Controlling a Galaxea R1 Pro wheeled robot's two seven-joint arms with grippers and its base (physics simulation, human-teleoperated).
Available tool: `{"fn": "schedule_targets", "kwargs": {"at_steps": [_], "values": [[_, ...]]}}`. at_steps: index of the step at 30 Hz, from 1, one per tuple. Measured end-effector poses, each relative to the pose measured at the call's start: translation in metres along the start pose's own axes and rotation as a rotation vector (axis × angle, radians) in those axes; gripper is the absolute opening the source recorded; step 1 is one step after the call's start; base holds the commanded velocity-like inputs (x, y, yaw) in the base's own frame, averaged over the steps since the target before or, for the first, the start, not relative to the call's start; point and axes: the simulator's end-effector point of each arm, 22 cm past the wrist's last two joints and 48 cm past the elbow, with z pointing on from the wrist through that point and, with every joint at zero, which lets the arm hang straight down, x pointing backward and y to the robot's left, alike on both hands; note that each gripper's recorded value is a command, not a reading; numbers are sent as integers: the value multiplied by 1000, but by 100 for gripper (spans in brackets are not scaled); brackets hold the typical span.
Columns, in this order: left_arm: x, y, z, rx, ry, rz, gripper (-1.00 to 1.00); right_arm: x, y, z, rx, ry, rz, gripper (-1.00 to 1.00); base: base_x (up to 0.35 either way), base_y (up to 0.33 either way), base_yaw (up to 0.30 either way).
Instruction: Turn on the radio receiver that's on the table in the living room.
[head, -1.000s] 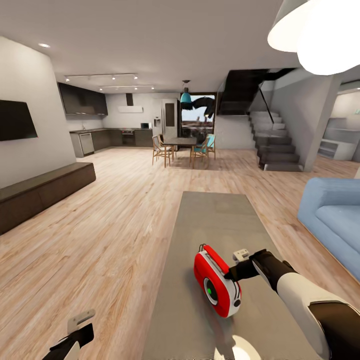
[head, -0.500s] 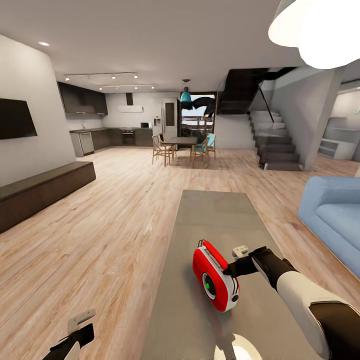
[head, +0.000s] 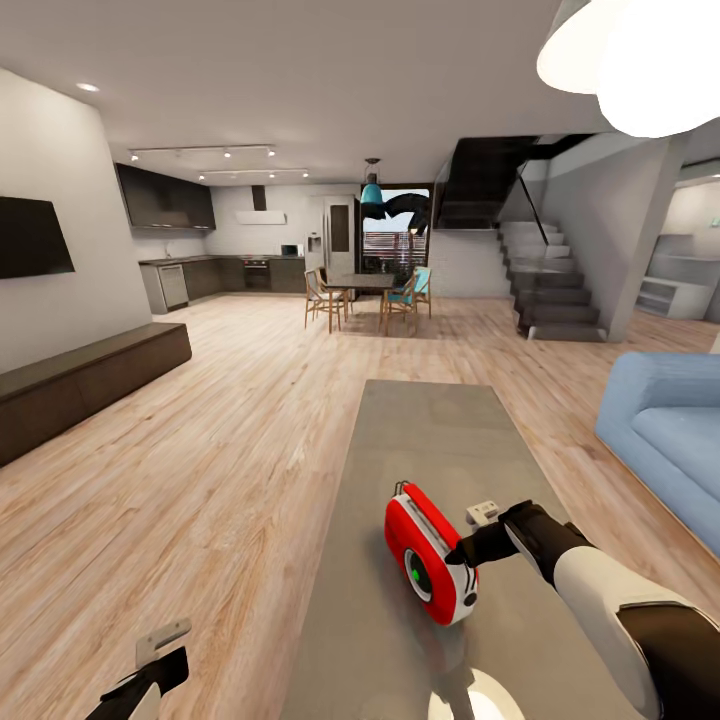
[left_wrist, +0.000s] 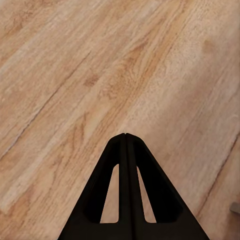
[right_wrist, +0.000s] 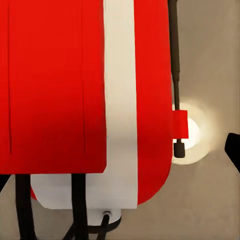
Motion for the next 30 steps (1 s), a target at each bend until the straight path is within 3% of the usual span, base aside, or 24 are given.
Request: {"fn": "schedule_targets", "kwargs": {"at_steps": [14, 30], "values": [[-3, 4, 0, -5, -4, 7, -100, 0, 0, 0, 0, 0, 0, 100, 0, 0, 0], [-24, 2, -21, -8, -2, 22, -100, -20, 1, -25, 1, -3, -2, 100, 0, 0, 0]]}}
